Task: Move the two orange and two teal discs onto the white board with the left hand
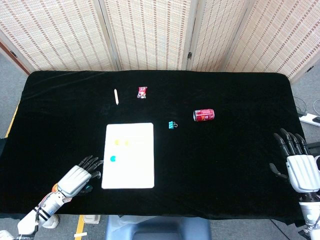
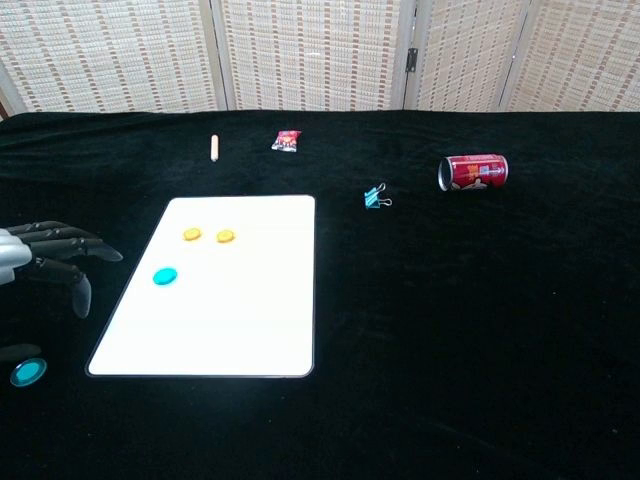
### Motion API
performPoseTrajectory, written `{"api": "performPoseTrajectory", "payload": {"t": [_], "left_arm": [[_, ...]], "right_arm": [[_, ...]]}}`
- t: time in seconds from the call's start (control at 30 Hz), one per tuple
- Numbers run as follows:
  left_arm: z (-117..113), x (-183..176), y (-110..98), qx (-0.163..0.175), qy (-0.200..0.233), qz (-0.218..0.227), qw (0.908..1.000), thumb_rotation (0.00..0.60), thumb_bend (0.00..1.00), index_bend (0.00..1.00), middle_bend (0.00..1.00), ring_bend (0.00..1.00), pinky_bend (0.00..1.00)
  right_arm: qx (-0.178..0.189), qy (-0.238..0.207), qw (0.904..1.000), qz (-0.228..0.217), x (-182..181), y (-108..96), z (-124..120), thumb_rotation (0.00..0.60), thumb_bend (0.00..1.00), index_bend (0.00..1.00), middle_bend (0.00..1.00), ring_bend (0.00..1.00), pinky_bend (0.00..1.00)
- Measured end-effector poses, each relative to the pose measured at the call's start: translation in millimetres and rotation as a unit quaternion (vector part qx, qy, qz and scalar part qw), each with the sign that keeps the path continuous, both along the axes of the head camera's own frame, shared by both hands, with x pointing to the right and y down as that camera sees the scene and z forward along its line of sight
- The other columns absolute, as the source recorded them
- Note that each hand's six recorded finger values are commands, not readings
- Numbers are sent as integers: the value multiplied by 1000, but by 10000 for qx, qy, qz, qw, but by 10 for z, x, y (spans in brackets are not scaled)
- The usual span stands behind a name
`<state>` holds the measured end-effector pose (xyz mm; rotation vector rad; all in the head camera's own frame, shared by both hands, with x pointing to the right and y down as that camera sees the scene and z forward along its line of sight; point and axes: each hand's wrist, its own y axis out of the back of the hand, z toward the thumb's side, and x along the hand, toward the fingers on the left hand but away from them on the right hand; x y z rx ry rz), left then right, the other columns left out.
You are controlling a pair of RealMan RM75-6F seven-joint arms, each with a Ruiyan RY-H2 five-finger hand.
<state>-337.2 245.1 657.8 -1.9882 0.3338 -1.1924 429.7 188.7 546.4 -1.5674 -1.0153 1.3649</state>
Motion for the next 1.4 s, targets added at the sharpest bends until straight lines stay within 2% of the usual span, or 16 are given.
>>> {"api": "performPoseTrajectory", "payload": {"t": [0.47, 1.0, 1.4], "left_arm": [[138, -218, 291, -235, -240, -217, 9992, 600, 361, 437, 117, 0, 0], [235, -250, 301, -290, -333, -284, 9986, 600, 362, 439, 118, 0, 0], [290, -266, 290, -328, -329, -353, 9983, 600, 378, 506, 117, 0, 0]], "right_arm": [[12, -29, 10000, -59, -50, 1, 6, 600, 338, 0, 27, 16, 28], [43, -29, 10000, -31, -25, 26, -14, 600, 338, 0, 27, 4, 12], [66, -39, 10000, -14, -15, 28, -24, 600, 339, 0, 27, 0, 12]]}}
